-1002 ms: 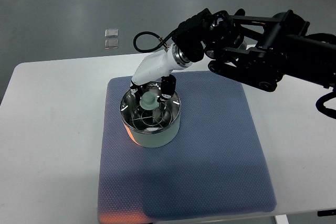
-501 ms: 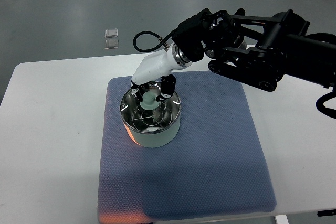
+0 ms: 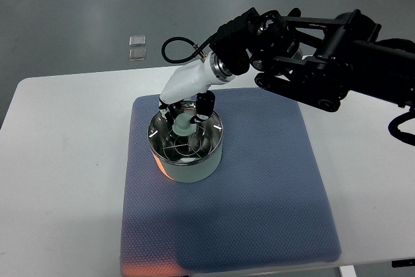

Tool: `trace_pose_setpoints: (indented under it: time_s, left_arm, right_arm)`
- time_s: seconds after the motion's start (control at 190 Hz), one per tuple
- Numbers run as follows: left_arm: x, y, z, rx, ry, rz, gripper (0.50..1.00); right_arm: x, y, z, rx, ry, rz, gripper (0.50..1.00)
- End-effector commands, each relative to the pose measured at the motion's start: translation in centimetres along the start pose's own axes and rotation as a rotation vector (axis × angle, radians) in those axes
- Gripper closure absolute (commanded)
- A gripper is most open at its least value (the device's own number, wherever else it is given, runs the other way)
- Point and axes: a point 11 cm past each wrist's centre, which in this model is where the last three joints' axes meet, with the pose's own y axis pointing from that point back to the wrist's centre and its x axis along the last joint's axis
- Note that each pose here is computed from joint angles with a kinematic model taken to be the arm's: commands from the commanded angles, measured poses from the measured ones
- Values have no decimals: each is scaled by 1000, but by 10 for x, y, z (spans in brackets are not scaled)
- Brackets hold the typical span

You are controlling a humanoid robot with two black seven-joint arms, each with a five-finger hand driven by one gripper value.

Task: Open lid and place right of pot
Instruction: 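Close the right hand's fingers around the lid knob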

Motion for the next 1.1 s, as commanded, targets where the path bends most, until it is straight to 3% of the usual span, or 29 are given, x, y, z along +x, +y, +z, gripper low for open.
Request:
trace_pose_setpoints:
  time_s: [0.0,1.097]
  left_arm:
    - [0,0,0,0,0,0,500]
    - [0,0,0,0,0,0,500]
  right_arm:
    - [0,-4,-5,11,2,-2,834]
    - [-3,-3,-1,-3,13,-15,822]
